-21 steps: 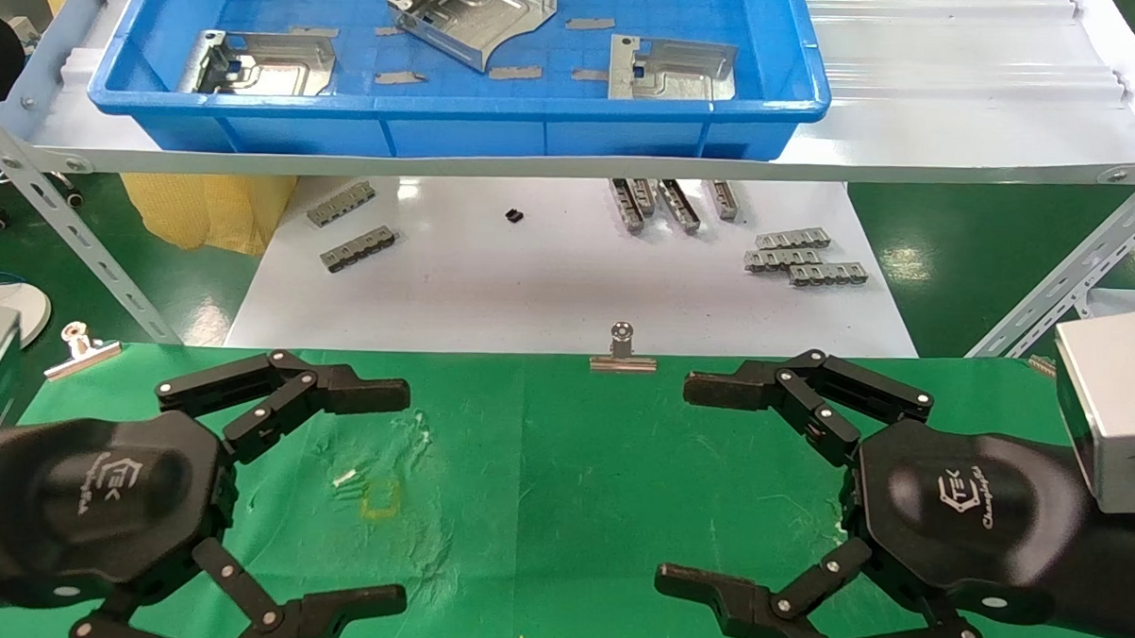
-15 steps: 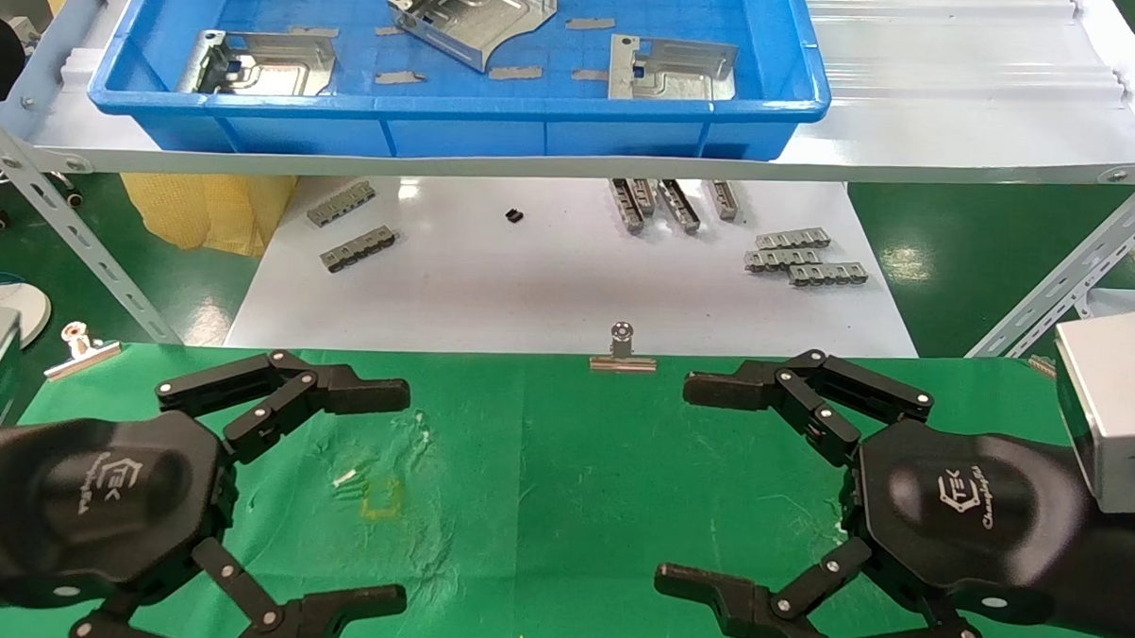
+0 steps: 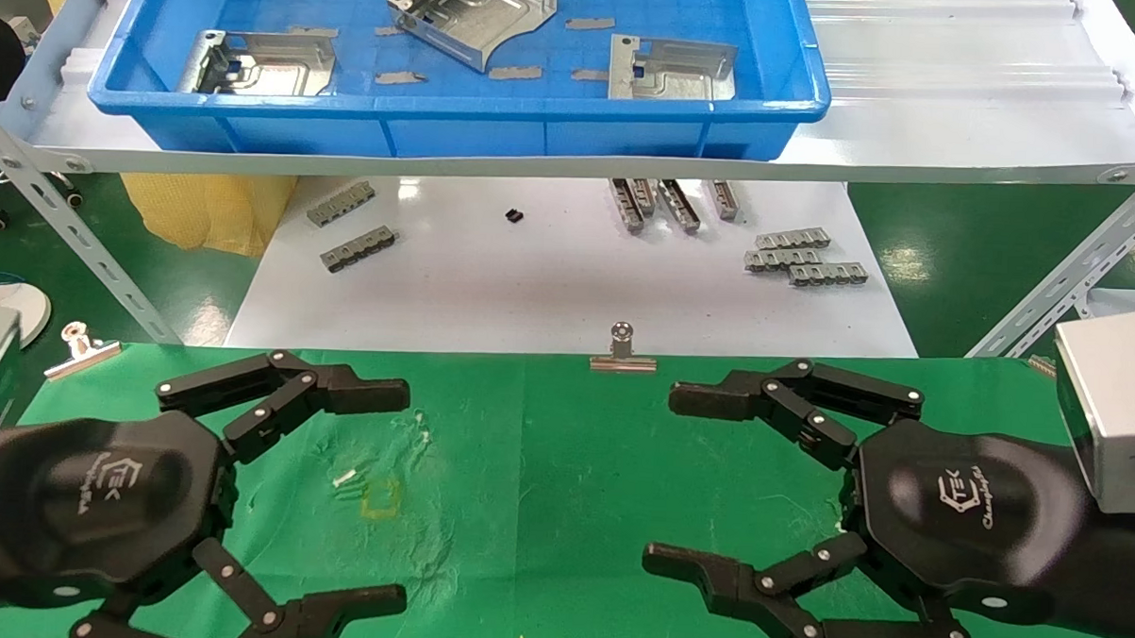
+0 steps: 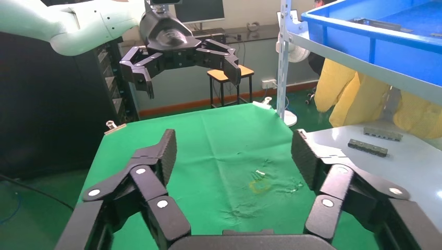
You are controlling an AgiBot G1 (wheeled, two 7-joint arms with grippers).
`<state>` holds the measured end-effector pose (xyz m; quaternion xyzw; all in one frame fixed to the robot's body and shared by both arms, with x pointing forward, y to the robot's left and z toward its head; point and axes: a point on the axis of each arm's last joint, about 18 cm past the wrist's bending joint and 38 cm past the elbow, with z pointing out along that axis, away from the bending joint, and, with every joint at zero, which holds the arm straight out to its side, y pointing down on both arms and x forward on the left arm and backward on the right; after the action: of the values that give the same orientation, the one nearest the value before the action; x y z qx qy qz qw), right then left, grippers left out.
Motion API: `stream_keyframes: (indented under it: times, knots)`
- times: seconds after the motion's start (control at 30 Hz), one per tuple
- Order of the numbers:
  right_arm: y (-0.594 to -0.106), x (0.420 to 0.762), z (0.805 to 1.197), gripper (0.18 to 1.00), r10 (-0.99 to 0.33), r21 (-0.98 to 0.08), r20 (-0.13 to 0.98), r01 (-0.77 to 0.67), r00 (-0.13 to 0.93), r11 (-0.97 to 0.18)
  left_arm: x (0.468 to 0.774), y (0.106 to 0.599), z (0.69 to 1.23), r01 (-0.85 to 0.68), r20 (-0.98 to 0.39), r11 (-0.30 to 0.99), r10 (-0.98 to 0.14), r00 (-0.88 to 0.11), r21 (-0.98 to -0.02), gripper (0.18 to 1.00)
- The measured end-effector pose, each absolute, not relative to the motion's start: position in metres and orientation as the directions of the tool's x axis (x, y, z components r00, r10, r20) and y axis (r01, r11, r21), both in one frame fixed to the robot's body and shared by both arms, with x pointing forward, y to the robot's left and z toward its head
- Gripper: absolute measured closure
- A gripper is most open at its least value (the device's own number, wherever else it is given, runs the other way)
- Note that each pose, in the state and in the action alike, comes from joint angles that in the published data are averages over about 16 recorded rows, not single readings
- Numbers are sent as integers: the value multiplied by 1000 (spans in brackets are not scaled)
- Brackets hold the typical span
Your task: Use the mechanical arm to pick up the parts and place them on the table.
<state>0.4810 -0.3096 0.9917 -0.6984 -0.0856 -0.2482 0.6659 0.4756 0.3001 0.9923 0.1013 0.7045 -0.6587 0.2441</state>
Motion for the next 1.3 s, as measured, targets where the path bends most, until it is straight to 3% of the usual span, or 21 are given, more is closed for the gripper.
stream_keyframes:
  times: [0.27, 0.83, 1.03, 1.3]
  knots:
    - [-310, 481, 992, 444, -211, -888, 461, 450, 862, -99, 476, 300, 992, 464, -477, 112, -179, -860, -879, 183]
    - [-310, 481, 992, 825, -211, -888, 461, 450, 862, -99, 486, 299, 1019, 523, -535, 112, -206, -819, -845, 183]
    - [-310, 481, 992, 913, -211, -888, 461, 450, 862, -99, 516, 298, 1070, 605, -613, 124, -278, -739, -786, 183]
    - [-310, 481, 992, 970, -211, -888, 461, 450, 862, -99, 590, 284, 1165, 645, -638, 179, -480, -602, -743, 183]
